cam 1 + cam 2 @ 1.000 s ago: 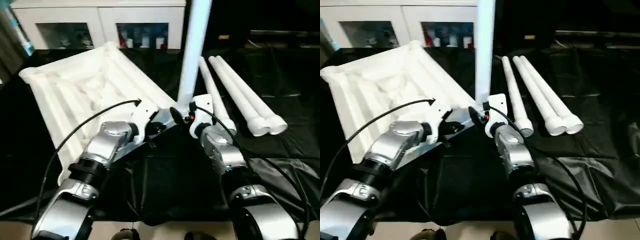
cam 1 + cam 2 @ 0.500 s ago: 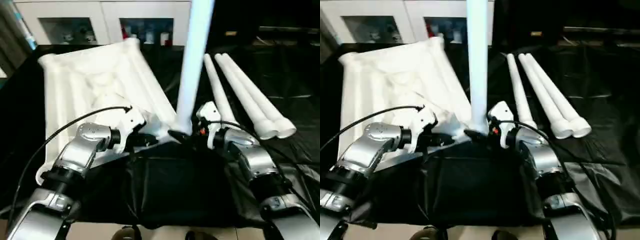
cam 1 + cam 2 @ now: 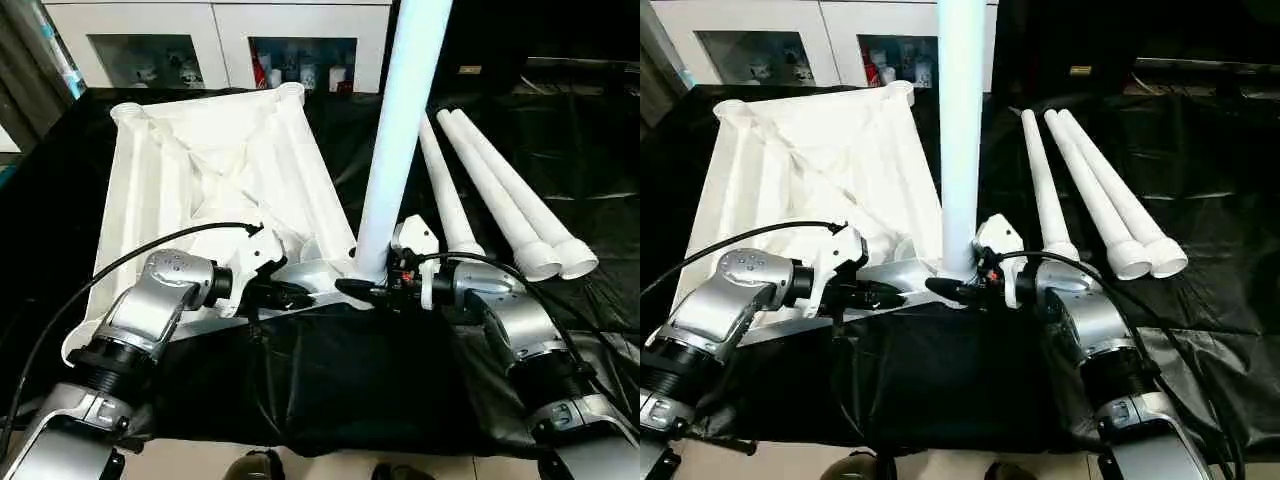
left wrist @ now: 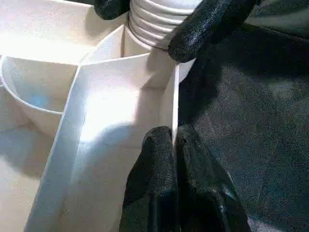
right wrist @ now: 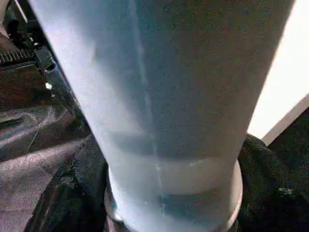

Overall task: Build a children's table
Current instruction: Rotate leg to tighten

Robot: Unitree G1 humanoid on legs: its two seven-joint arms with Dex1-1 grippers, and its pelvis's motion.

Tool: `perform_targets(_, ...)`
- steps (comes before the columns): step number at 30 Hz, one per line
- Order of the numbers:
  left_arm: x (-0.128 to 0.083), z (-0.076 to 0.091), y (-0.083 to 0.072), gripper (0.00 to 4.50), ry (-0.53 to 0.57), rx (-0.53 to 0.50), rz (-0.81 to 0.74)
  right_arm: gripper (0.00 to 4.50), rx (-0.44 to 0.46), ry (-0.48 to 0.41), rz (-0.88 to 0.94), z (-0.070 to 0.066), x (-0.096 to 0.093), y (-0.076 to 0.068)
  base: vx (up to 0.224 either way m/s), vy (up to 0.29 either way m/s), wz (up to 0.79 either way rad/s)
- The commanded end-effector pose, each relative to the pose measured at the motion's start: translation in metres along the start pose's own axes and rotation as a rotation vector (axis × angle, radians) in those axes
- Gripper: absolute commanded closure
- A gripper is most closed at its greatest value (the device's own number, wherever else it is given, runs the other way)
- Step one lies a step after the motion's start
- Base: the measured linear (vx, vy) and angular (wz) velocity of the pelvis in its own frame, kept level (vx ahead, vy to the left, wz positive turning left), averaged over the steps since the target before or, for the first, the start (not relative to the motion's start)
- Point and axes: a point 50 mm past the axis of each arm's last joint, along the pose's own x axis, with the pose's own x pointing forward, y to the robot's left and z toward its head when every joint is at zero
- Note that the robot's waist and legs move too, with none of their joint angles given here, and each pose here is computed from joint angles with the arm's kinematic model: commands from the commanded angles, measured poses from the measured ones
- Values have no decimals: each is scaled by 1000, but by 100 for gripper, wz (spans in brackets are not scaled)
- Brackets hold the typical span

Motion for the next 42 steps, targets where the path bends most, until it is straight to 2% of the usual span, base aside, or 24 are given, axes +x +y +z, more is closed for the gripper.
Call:
perform_targets(1, 4, -4, 2, 450, 2, -36, 49, 170, 41, 24, -65, -10, 8, 3, 0, 0, 0)
perform_targets(5, 16, -1, 19, 450, -15, -105, 251, 173, 133, 50, -293, -26, 21, -2, 0, 0, 0)
perform_targets(6, 16, -1, 19, 450, -15, -105, 251, 174, 133, 50, -293, -26, 21, -2, 0, 0, 0)
perform_targets(7, 23, 3, 29, 450, -24, -142, 375, 174, 198, 59, -419, -33, 31, -2, 0, 0, 0)
perform_targets(11, 43, 18, 31, 450, -86, -181, 450, 174, 291, 97, -583, -43, 51, 3, 0, 0, 0)
perform_targets(14, 54, 27, 30, 450, -106, -166, 458, 174, 319, 92, -624, -39, 65, 7, 0, 0, 0)
perform_targets(16, 62, 32, 26, 450, -119, -153, 432, 174, 322, 44, -577, -30, 75, 11, 0, 0, 0)
perform_targets(17, 62, 33, 25, 450, -121, -148, 424, 139, 328, 31, -566, -28, 76, 11, 0, 0, 0)
perform_targets(19, 62, 33, 23, 450, -119, -127, 400, 104, 329, -3, -532, -22, 76, 9, 0, 0, 0)
perform_targets(22, 59, 30, 21, 450, -122, -102, 346, 70, 268, -25, -479, -16, 71, 6, 0, 0, 0)
perform_targets(24, 57, 28, 19, 450, -119, -90, 323, 70, 248, -33, -442, -14, 68, 5, 0, 0, 0)
perform_targets(25, 51, 20, 16, 450, -100, -77, 267, 70, 187, -40, -358, -10, 57, 2, 0, 0, 0)
perform_targets(27, 48, 18, 14, 450, -95, -64, 239, 70, 160, -42, -322, -9, 51, 1, 0, 0, 0)
perform_targets(29, 38, 10, 10, 450, -71, -36, 166, 70, 96, -37, -225, -6, 33, -2, 0, 0, 0)
perform_targets(32, 28, 5, 9, 450, -46, -11, 116, 70, 42, -6, -144, -7, 16, -4, 0, 0, 0)
perform_targets(36, 13, -2, 8, 450, -17, 9, 75, 70, 10, 25, -70, -6, -1, -7, 0, 0, 0)
perform_targets(41, 4, -4, 6, 450, -12, 11, 45, 70, 5, 23, -24, -3, -6, -7, 0, 0, 0)
perform_targets(42, 2, -4, 5, 450, -11, 12, 39, 84, 3, 24, -13, -2, -6, -6, 0, 0, 0)
